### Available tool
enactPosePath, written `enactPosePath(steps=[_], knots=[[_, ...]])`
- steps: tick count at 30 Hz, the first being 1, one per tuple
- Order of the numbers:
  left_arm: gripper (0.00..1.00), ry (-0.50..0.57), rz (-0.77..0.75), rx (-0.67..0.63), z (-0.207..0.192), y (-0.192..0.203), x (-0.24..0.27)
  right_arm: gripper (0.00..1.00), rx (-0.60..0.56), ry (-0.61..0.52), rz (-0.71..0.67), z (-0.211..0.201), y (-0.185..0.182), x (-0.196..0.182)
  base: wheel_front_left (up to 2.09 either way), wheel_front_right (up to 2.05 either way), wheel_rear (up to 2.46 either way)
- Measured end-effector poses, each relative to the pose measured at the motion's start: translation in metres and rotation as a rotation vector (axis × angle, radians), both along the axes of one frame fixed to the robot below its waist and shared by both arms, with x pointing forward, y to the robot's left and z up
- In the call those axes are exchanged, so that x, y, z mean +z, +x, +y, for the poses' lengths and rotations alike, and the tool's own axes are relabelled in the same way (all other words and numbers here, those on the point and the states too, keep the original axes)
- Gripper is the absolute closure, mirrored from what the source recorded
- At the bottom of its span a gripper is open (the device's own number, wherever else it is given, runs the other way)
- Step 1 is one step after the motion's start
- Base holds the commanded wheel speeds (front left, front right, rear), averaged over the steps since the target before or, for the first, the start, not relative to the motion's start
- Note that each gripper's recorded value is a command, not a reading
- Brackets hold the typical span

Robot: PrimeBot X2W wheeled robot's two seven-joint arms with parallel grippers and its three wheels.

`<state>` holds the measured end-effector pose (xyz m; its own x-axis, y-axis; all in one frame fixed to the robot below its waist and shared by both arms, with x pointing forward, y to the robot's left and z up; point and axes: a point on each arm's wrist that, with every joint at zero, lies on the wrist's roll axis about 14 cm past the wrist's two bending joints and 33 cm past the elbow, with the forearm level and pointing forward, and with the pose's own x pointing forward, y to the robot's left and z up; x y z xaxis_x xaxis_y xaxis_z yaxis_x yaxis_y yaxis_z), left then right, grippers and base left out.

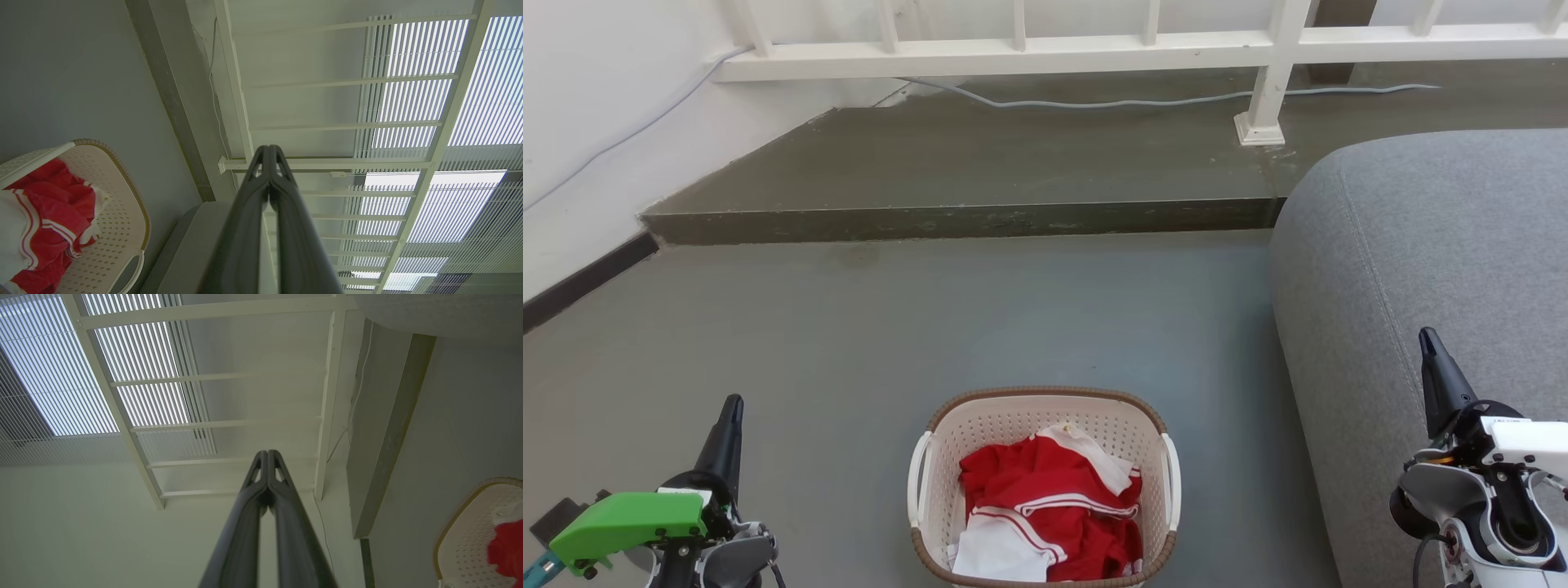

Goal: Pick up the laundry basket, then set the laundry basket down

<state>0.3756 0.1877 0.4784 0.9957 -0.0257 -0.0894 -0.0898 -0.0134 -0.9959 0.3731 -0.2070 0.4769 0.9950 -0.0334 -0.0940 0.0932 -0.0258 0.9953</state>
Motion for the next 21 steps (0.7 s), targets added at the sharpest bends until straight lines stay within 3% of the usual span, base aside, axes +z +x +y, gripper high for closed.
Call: enactPosePath(steps=[21], knots=[[1.0, 0.0, 0.0, -0.001, -0.0001, 0.0, 0.0, 1.0, 0.0, -0.001, 0.0, -0.0001, 0.0, 0.0, 0.0, 0.0, 0.0]])
